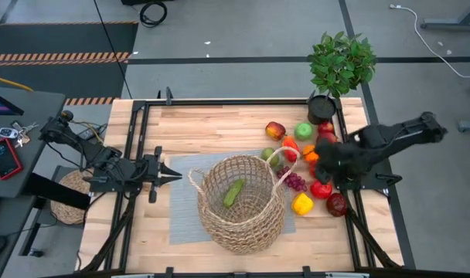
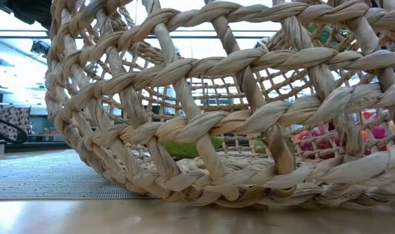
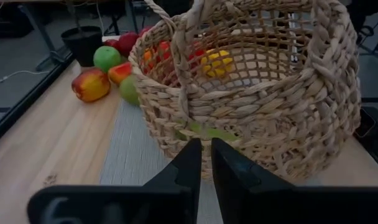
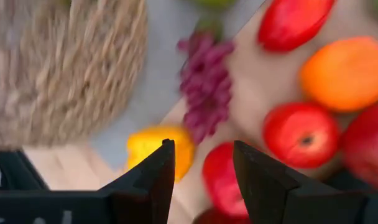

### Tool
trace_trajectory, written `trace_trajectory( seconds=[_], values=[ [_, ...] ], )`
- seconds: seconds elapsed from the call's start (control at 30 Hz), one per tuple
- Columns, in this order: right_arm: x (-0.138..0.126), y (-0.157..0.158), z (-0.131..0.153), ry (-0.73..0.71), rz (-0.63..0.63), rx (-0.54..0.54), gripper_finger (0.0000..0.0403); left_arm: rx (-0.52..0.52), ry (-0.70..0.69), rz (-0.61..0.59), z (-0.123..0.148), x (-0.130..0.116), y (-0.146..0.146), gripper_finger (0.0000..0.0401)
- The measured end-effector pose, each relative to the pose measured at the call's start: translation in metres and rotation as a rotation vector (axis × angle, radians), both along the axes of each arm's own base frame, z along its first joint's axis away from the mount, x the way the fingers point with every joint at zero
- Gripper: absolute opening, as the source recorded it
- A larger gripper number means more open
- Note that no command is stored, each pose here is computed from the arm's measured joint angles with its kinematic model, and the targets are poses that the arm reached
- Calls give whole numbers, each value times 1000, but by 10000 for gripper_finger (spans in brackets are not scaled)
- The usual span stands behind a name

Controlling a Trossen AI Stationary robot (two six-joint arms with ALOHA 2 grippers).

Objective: Build produce basket
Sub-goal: Put the bell pepper into the basket

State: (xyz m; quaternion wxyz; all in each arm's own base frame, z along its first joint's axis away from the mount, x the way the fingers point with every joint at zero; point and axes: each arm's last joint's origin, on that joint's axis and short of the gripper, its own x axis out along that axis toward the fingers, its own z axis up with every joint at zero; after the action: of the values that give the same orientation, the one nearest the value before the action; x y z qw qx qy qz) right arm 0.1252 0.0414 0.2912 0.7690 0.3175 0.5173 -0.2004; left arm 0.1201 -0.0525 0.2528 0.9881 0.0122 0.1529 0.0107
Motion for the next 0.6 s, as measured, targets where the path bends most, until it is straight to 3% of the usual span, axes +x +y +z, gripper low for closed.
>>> trace_trajectory(
  seconds=[0.27, 0.6],
  values=[
    [9, 65, -22, 109, 222, -82, 167, 10, -7, 34, 0, 0, 1, 48],
    [24, 120, -46, 55, 470, -150, 167, 18, -10, 53, 0, 0, 2, 48]
  ],
)
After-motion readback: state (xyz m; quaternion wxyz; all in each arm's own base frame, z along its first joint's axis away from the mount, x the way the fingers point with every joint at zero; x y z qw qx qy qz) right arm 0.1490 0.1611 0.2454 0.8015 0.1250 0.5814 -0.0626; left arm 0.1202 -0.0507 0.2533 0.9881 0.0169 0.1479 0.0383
